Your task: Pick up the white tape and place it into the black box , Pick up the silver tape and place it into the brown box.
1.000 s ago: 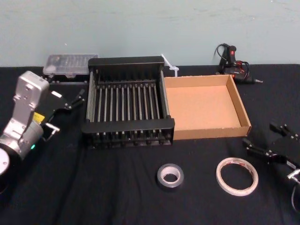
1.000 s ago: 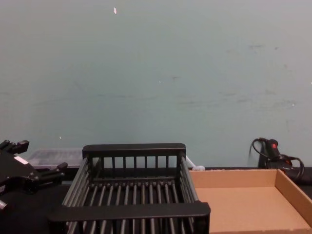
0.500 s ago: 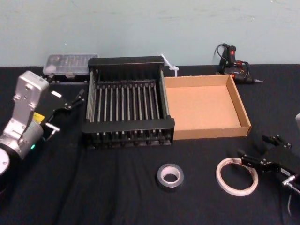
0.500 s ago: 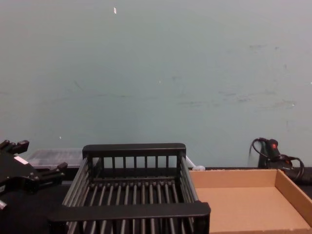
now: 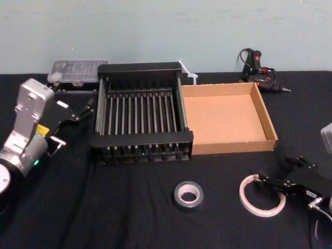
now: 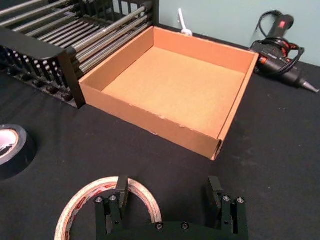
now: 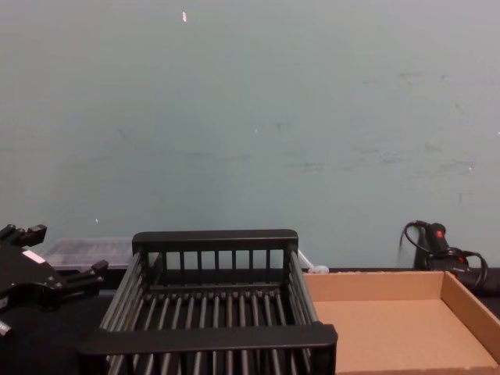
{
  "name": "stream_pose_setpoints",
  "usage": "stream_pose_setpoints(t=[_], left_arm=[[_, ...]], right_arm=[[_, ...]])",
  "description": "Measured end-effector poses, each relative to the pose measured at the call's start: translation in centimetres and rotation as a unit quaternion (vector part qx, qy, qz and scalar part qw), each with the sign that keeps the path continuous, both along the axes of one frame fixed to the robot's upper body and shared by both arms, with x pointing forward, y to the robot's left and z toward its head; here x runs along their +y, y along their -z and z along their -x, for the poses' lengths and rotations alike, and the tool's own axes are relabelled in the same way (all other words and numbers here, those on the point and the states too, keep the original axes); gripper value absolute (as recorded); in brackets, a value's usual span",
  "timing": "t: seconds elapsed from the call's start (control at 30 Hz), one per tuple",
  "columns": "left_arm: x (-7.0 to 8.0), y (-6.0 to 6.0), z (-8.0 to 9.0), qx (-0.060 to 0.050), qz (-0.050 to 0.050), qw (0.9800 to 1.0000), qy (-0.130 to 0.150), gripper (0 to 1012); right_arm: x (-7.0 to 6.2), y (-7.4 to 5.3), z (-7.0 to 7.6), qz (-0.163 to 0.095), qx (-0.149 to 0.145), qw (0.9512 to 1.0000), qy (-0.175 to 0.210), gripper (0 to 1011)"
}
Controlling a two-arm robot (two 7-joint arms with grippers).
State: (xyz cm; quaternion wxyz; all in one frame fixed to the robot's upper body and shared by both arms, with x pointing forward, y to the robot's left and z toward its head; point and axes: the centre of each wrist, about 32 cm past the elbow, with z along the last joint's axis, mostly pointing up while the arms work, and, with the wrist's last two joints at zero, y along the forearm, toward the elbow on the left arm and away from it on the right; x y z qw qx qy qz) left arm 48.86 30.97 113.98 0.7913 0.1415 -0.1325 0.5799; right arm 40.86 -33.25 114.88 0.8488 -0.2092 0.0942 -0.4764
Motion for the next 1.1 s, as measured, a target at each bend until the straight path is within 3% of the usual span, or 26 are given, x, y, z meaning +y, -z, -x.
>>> stream_pose_setpoints(t=[1.1], left_arm=[[0.0,0.0,0.0,0.0,0.0,1.0,0.0,1001]], right_arm=[[-0.01,0.7,-0.29,0.015,0.027,0.9993,-0.022,1002]])
